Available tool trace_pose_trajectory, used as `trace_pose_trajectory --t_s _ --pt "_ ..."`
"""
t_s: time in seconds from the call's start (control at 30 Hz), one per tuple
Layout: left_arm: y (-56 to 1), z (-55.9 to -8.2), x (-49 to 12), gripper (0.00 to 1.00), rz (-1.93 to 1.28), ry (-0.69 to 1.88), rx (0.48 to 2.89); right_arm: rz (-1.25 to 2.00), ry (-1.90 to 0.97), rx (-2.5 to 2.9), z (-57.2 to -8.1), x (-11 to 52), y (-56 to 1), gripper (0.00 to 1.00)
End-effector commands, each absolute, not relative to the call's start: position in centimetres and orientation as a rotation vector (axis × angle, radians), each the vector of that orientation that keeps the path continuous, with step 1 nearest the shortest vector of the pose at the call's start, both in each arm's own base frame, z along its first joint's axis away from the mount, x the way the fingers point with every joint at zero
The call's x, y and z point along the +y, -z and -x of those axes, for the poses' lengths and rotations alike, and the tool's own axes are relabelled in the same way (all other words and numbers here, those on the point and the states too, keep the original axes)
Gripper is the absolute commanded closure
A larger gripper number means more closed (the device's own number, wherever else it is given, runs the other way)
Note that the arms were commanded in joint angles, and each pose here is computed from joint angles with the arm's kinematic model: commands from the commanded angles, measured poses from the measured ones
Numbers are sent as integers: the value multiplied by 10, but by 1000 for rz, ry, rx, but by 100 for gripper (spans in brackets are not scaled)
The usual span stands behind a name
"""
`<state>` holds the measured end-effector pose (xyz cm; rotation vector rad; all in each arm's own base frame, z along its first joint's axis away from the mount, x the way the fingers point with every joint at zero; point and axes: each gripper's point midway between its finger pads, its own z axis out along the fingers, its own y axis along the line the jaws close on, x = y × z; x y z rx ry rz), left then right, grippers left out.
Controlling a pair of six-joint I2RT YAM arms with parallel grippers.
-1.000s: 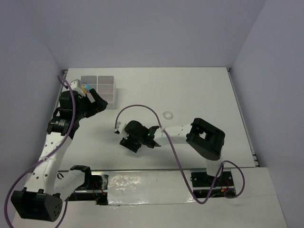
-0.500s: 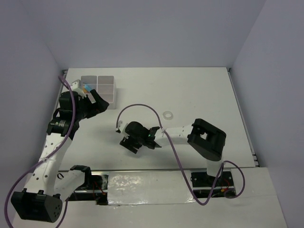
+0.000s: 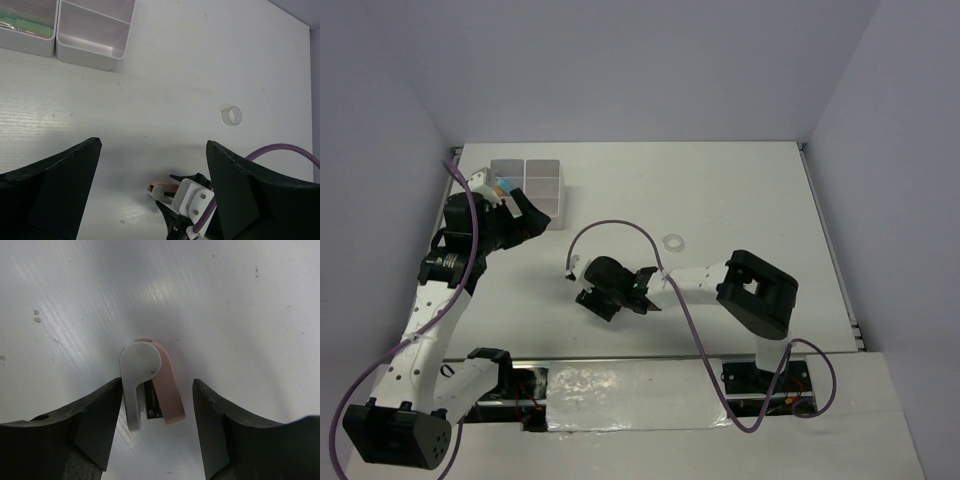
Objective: Sort the stationery into containers
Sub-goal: Pick up the stapler from the center of the board.
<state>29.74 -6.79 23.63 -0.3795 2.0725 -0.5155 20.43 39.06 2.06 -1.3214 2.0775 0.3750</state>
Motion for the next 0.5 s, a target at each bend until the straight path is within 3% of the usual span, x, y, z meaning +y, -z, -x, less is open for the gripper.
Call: trace_pose_trajectory --t_s 0.0,0.2,0.3,0.33,0.47 --pt "-250 -299 -68 1 333 520 2025 1378 -308 2151 -192 364 -8 34" --pt "-250 -300 -68 1 336 518 2024 1379 -341 2148 -186 361 -13 36" --pt "-250 -300 -69 1 335 523 2025 1385 -348 2145 -185 361 -12 47" --pt "-250 -301 -68 1 340 520 2024 1387 -350 2146 -185 361 -13 57" --pt "-250 -299 -70 1 335 536 2025 1375 -364 2121 -187 365 -17 79"
